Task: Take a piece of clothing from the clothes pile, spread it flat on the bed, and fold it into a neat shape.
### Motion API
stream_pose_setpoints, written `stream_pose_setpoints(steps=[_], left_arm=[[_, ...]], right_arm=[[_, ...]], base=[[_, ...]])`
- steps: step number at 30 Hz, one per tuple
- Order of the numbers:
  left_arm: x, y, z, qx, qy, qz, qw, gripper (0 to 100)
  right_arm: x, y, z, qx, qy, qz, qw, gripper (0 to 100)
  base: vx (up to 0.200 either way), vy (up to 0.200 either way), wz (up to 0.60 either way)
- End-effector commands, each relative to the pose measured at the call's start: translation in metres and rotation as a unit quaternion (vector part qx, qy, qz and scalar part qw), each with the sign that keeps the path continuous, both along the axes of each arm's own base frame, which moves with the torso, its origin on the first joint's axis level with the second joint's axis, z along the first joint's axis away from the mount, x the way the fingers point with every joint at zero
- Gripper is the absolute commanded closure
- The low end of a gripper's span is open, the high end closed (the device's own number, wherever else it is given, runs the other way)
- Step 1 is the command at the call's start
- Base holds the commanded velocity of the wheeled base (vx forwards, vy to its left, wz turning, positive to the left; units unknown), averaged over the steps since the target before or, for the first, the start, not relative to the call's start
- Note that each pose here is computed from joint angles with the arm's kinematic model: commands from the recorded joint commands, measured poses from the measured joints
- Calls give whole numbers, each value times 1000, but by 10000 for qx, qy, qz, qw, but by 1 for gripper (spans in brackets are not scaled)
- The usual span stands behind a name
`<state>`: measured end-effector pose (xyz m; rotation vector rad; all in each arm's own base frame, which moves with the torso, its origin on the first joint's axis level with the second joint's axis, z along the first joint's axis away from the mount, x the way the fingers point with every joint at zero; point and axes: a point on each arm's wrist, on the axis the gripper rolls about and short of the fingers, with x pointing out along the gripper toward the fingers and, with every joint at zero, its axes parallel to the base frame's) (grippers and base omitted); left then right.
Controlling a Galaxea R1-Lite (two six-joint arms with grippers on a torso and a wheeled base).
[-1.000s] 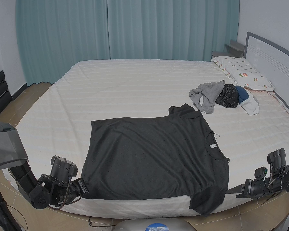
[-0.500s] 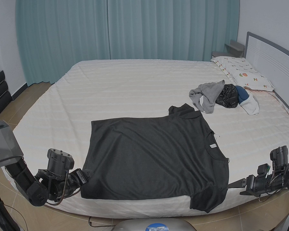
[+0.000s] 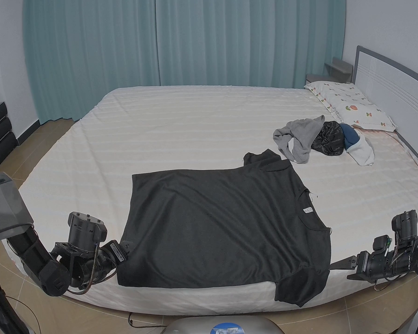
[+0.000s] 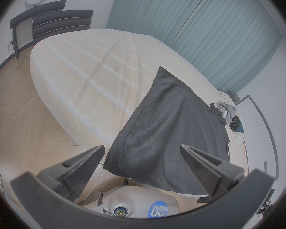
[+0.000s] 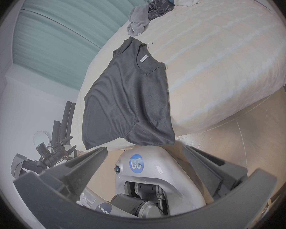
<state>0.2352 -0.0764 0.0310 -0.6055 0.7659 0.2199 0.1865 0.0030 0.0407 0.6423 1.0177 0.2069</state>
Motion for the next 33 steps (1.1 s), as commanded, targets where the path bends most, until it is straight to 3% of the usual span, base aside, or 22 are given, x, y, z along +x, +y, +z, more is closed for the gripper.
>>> stream_pose_setpoints(steps=[1, 8, 20, 27, 33], left_arm=[[0, 0, 0, -2, 1, 8, 10000, 0], [2, 0, 1, -77, -42, 86, 9999, 0], [10, -4, 8, -295, -222, 115, 9993, 0], [41, -12, 21, -554, -646, 233, 9961, 0], [96, -8, 8, -565, -745, 516, 9943, 0]], right_arm=[[0, 0, 0, 2, 3, 5, 10000, 0], [0, 0, 0, 1, -20, 5, 10000, 0], [1, 2, 1, 0, -51, 59, 10000, 0], [0, 2, 1, 7, -20, 71, 10000, 0], [-2, 3, 0, 18, -2, 78, 10000, 0]], base=[[0, 0, 0], [0, 0, 0], [200, 0, 0], [0, 0, 0], [0, 0, 0]])
